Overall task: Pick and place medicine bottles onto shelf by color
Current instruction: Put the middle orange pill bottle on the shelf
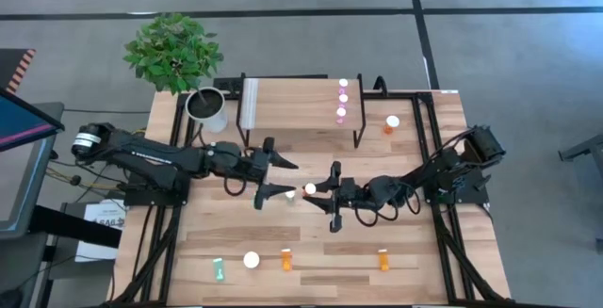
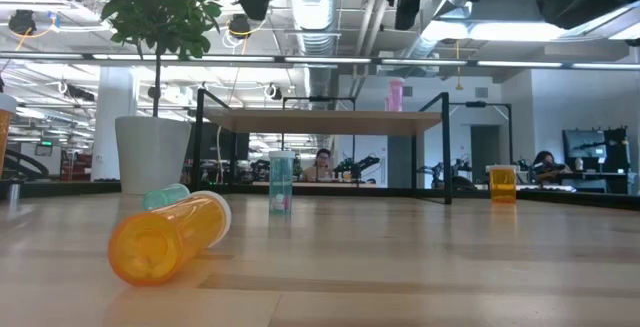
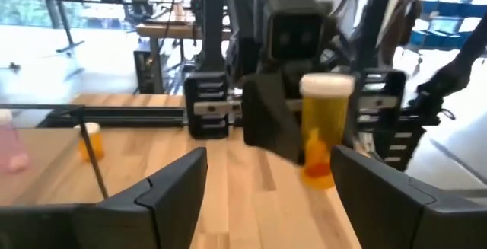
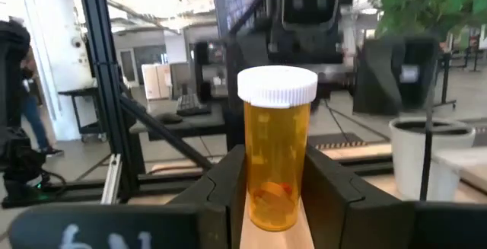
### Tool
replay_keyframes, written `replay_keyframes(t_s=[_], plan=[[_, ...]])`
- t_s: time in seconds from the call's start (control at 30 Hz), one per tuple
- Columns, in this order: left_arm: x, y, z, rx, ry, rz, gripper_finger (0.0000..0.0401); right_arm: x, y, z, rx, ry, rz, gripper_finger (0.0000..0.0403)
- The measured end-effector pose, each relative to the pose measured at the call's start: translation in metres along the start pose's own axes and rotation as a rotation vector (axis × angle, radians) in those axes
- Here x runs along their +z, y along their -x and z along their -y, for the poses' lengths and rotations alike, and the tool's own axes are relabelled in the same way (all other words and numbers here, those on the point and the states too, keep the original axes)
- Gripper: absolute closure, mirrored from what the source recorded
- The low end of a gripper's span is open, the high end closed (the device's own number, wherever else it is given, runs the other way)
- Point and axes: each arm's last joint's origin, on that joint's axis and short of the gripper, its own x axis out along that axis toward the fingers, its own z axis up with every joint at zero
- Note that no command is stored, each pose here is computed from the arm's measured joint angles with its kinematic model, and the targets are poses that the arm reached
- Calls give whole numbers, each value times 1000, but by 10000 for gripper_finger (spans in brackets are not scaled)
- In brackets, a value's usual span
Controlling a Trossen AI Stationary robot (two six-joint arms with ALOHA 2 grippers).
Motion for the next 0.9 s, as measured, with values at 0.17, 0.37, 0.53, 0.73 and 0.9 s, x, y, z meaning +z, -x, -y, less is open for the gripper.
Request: replay_keyframes(t_s=[0.17, 0.37, 0.53, 0.73, 0.9], plan=[[7, -1, 1, -25, -2, 79, 133, -3, -1, 3, -11, -5, -27, 280], [-1, -16, 0, -27, 7, 120, 133, -4, -1, 3, -10, -1, -35, 280], [-5, -26, 1, -61, 30, 121, 130, -5, -1, 3, -11, 0, -45, 280], [-1, -32, 1, -74, 34, 90, 107, -5, -1, 3, -11, 1, -48, 280], [-3, -32, 1, -62, 32, 76, 101, -5, -1, 3, -11, 1, -48, 280]])
